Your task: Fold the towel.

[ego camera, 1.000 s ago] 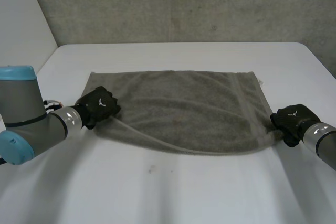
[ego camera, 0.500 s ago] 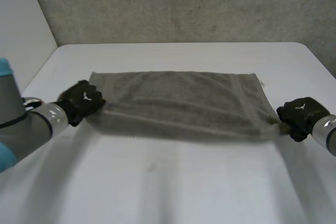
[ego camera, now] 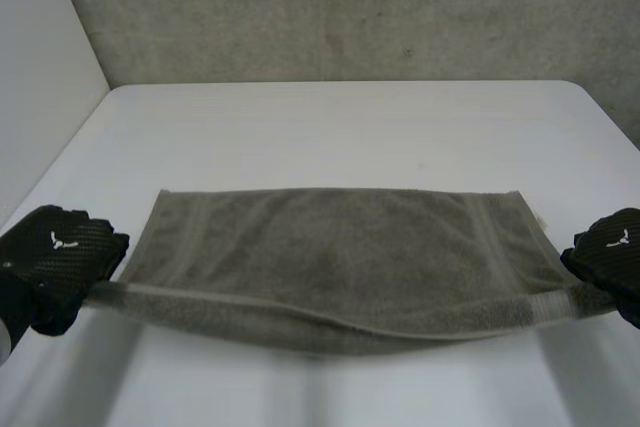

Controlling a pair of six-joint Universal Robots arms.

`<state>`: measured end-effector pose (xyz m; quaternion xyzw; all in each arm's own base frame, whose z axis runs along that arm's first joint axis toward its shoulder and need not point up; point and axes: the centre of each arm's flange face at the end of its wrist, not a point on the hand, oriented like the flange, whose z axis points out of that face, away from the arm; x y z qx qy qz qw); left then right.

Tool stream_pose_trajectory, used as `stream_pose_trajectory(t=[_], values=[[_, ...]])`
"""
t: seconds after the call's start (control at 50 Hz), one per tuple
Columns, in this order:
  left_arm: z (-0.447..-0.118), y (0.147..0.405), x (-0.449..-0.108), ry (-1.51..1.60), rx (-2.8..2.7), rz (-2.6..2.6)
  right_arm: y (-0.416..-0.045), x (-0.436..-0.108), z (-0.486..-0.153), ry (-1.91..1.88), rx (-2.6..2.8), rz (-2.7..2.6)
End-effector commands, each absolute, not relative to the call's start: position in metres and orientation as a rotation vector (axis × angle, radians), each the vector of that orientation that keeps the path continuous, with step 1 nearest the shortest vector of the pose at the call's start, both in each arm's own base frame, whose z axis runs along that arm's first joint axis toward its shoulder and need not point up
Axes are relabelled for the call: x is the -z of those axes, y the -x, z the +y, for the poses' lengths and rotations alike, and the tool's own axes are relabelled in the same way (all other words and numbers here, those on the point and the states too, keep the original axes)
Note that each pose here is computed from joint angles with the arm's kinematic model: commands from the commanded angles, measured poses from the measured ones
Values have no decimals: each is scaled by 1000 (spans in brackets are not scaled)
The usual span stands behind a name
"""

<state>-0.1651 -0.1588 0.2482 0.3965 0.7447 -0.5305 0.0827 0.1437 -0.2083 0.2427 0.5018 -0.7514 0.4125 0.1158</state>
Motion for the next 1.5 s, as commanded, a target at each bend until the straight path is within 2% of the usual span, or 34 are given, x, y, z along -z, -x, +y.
stream_pose_trajectory(t=[0.02,0.06,0.1,0.12,0.14,0.16,0.28,0.38,0.48,0.52,0.64,0.84,0.94,1.04,1.16,1.24,1.26,1.34,1.38,1.46,1.5], values=[[-168,168,-252,-1191,1679,2134,-147,-255,-213,-1479,-1292,-2167],[-177,169,-249,-1188,1692,2119,-147,-251,-219,-1481,-1291,-2185],[-201,171,-238,-1197,1682,2114,-147,-243,-228,-1479,-1279,-2229],[-202,171,-238,-1197,1682,2114,-148,-234,-239,-1463,-1279,-2269],[-215,172,-235,-1186,1682,2108,-147,-229,-252,-1422,-1285,-2301],[-227,172,-230,-1185,1669,2119,-147,-228,-253,-1422,-1285,-2301],[-258,178,-212,-1217,1629,2165,-150,-214,-301,-1264,-1326,-2372],[-299,197,-189,-1258,1614,2161,-171,-198,-328,-1215,-1332,-2354],[-329,206,-179,-1192,1598,2109,-174,-184,-357,-1118,-1374,-2294],[-336,211,-174,-1184,1593,2097,-178,-176,-371,-1084,-1425,-2260],[-360,223,-155,-1171,1644,2040,-193,-168,-385,-1059,-1536,-2211],[-387,237,-145,-1129,1811,1801,-200,-146,-412,-999,-1586,-2135],[-386,245,-138,-1176,1815,1746,-210,-139,-413,-1005,-1576,-2123],[-382,250,-135,-1201,1799,1732,-209,-146,-415,-941,-1567,-2090],[-379,252,-139,-1207,1807,1716,-213,-189,-416,-855,-1721,-1977],[-377,251,-159,-1171,1837,1685,-208,-226,-411,-759,-1848,-1902],[-376,248,-165,-1150,1837,1681,-208,-226,-411,-759,-1848,-1902],[-371,246,-170,-1132,1835,1689,-203,-255,-393,-709,-1930,-1883],[-367,245,-175,-1125,1837,1690,-202,-260,-385,-709,-1933,-1890],[-354,238,-200,-1076,1883,1684,-202,-256,-368,-764,-1905,-1923],[-348,236,-206,-1053,1909,1703,-202,-239,-347,-869,-1843,-2025]])
